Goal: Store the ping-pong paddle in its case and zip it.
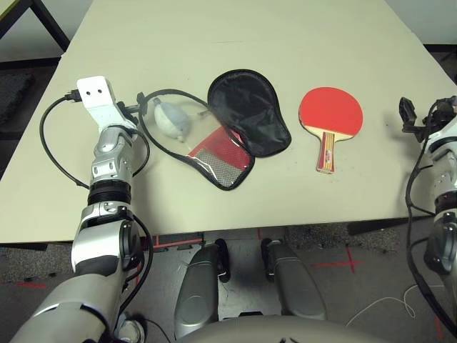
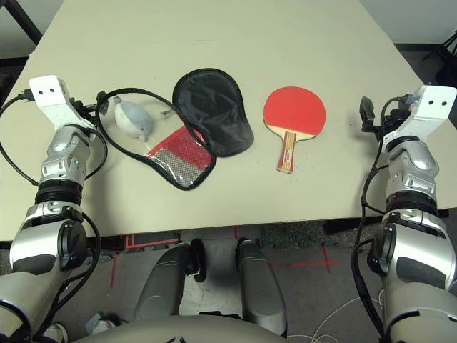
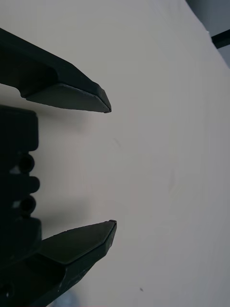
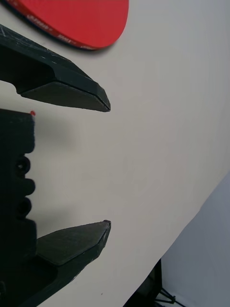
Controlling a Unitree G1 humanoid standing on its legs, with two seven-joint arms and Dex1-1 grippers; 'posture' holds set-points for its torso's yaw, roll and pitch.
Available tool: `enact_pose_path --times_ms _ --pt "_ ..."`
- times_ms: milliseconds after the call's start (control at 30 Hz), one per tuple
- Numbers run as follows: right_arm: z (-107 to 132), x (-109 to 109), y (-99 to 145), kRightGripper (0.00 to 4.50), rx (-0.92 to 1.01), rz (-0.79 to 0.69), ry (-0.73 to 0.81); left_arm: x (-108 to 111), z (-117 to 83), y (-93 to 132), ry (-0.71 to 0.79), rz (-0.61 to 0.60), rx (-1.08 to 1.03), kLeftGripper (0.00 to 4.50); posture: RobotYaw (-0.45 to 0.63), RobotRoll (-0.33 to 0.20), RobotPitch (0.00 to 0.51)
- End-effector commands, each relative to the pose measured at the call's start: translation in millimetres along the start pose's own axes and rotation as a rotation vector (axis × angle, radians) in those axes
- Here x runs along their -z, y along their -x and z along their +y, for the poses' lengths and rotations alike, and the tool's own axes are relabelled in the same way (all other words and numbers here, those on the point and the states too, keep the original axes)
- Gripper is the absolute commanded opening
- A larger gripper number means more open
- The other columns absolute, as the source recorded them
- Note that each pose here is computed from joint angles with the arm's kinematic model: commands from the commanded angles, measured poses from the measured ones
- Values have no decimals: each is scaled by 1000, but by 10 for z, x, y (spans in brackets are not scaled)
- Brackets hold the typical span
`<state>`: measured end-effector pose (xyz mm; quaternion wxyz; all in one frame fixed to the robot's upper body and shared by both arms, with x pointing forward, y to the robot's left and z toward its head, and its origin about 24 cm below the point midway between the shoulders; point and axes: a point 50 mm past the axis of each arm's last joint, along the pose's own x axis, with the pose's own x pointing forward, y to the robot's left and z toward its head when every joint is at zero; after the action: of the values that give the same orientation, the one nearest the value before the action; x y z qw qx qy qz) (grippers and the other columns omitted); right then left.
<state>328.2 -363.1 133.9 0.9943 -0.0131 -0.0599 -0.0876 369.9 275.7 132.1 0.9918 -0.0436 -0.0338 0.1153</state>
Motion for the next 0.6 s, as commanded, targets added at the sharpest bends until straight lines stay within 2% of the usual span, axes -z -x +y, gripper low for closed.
enact_pose_path --times_ms 33,200,267,433,600 --pt "-61 20 47 4485 27 -1 -9 80 64 41 -15 21 -12 4500 -139 0 254" --pt "-37 34 51 4485 28 -2 -16 67 32 17 -5 20 -9 4500 -137 0 247" --pt "-36 -3 37 4485 35 -5 -23 -2 44 -8 -8 3 -7 4500 -120 0 237" --pt "-154 -158 30 4485 170 41 -91 -386 137 -109 -55 -78 50 4500 -95 0 231" --pt "-27 -459 27 4485 128 143 -93 -776 177 -182 -96 -109 175 4500 -75 0 222"
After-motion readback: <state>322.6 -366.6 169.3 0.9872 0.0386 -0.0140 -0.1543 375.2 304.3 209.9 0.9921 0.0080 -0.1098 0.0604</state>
